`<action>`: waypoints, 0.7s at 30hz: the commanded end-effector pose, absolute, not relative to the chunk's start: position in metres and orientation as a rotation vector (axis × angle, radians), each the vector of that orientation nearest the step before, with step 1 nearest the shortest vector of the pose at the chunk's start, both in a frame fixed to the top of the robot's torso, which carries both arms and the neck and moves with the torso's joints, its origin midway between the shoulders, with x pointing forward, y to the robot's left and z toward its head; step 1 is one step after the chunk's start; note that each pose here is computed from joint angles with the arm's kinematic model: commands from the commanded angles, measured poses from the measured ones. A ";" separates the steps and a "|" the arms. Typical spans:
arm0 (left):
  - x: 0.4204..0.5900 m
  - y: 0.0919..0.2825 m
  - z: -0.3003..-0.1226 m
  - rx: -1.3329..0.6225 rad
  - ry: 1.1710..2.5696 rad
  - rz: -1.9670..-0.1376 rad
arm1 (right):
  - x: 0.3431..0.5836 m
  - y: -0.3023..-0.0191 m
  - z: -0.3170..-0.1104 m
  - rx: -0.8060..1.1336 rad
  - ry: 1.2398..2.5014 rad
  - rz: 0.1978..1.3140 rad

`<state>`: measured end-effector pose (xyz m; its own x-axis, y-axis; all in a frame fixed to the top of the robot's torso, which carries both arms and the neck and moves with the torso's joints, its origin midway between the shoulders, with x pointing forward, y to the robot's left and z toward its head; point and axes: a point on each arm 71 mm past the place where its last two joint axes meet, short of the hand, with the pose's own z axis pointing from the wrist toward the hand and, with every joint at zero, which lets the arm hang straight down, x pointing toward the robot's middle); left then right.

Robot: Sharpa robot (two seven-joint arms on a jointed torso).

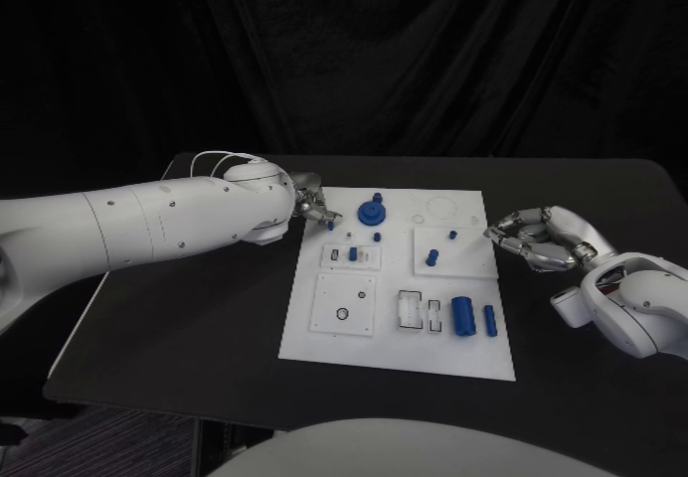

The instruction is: Assemble the parts on the task board

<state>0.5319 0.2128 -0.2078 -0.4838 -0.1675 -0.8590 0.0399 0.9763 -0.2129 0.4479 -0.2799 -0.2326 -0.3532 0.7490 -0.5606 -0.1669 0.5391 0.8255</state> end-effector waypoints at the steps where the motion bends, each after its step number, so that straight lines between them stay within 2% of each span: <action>1: 0.531 0.211 -0.209 -0.096 2.073 -0.253 | 0.448 -0.280 -0.233 0.496 1.671 1.033; 21: 0.531 0.210 -0.209 -0.095 2.072 -0.256 | 0.447 -0.280 -0.233 0.498 1.673 1.031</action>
<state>0.5319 0.2113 -0.2081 -0.4867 -0.1741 -0.8560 0.0350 0.9753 -0.2183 0.4480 -0.2801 -0.2326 -0.3530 0.7490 -0.5607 -0.1667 0.5393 0.8255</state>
